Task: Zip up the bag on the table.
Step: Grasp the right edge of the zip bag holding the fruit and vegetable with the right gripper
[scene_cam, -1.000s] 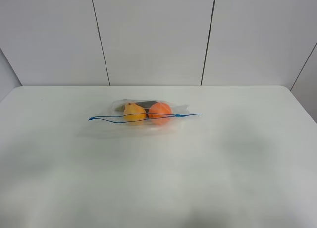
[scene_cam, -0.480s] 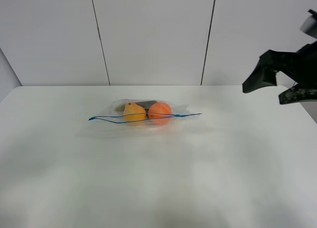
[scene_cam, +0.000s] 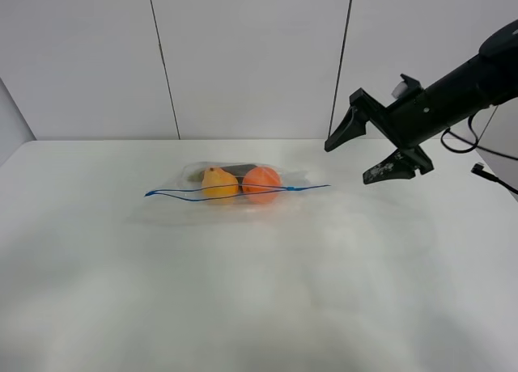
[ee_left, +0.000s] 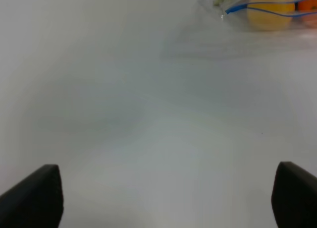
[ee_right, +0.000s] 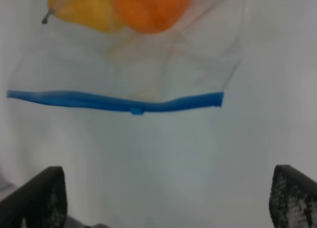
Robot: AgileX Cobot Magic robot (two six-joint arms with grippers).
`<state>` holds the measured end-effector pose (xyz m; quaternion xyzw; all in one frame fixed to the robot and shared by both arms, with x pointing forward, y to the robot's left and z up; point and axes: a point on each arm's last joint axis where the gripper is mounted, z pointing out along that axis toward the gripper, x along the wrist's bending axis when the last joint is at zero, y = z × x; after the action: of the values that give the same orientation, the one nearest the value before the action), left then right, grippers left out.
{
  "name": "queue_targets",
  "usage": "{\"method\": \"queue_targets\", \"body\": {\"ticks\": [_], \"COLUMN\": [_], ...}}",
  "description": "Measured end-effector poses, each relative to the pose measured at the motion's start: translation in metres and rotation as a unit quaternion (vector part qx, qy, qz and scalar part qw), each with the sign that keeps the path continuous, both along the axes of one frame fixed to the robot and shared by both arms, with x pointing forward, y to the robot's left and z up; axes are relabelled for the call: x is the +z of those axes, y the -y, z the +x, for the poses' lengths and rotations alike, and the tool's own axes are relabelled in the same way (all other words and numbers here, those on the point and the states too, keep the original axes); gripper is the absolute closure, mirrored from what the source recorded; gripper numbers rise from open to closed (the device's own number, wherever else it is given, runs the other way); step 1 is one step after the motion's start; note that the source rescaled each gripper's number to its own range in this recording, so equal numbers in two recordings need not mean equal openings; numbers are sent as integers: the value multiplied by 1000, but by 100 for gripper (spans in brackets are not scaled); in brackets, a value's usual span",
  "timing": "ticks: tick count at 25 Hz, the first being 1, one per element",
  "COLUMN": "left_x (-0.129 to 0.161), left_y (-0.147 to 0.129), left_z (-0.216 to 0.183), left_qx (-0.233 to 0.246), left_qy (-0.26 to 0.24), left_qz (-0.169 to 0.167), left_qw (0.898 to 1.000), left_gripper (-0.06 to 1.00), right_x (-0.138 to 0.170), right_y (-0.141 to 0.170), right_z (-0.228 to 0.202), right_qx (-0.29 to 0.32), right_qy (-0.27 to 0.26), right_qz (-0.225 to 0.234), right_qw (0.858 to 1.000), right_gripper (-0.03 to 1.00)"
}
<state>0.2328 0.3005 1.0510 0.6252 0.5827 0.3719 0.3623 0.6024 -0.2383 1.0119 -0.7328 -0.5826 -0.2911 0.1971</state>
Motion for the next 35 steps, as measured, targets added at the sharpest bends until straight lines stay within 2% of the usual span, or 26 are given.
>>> {"method": "queue_targets", "body": {"ticks": [4,7,12,20,25,35], "left_x": [0,0,0,0,0,0], "left_y": [0,0,0,0,0,0], "left_z": [0,0,0,0,0,0], "left_qx": [0,0,0,0,0,0], "left_qy": [0,0,0,0,0,0], "left_qz": [0,0,0,0,0,0], "left_qw": [1000,1000,1000,1000,1000,1000], "left_gripper": [-2,-2,-2,-2,-2,-2], "right_x": [-35,-52,-68,-72,-73,-74], "right_y": [8,6,2,-20,-21,-21], "right_z": [16,22,31,29,30,30], "right_qx": [-39,-49,-77,-57,-64,-62], "right_qy": [-63,-87,-107,-116,-110,-111], "right_qz": [67,108,162,169,164,161], "right_qw": [995,989,978,977,978,979], "right_gripper": [2,3,17,31,37,71]}}
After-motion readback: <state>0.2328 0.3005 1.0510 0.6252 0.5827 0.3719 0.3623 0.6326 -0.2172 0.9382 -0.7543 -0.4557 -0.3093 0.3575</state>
